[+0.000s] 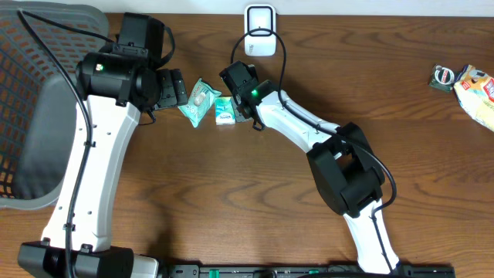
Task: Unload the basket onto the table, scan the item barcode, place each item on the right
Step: 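Lift the orange pack off the table with the right gripper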
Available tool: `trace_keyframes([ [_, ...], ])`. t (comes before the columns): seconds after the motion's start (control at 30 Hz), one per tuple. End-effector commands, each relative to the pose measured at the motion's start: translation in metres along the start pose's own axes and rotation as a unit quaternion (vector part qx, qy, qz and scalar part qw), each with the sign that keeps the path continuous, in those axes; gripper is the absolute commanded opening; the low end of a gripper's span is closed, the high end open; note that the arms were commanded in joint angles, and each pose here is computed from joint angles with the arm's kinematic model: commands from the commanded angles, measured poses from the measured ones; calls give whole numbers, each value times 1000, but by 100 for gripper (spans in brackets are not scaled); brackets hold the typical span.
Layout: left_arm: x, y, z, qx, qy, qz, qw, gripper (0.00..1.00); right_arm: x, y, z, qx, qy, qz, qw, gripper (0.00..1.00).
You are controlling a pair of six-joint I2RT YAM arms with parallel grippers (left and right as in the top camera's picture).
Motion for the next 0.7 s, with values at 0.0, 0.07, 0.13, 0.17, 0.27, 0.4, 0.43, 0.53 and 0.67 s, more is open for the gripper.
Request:
trace_keyframes([
  [0.0,0,0,2,6,-5,-2,1000,98,-12,4,3,11,-1,20,1000,1],
  [0.07,0,0,2,6,-5,-2,1000,98,-11,3,8,33,1,23,999,1],
  [0.13,0,0,2,6,-5,-2,1000,98,-7,-3,11,64,6,26,998,1],
  [0.17,0,0,2,6,-5,-2,1000,98,-3,-8,11,84,11,26,996,1],
  [0.27,0,0,2,6,-5,-2,1000,98,10,-28,6,155,32,24,987,1],
  [0.4,0,0,2,6,-5,-2,1000,98,22,-55,-6,272,55,21,960,1],
  [0.43,0,0,2,6,-5,-2,1000,98,25,-60,-10,307,54,18,950,1],
  [0.53,0,0,2,6,-5,-2,1000,98,26,-73,-24,411,56,17,910,1],
  [0.67,0,0,2,6,-5,-2,1000,98,19,-75,-47,483,66,21,873,1],
])
Point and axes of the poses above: each gripper's point midway between its finger pads, its own y axis out along the fingers, its own z axis along the line the jaws close on, x = y × z, the point moved 5 cm from there along -y, back along the fingers, and after that the axes turned 7 degrees about -y, right-handed, at the moved point
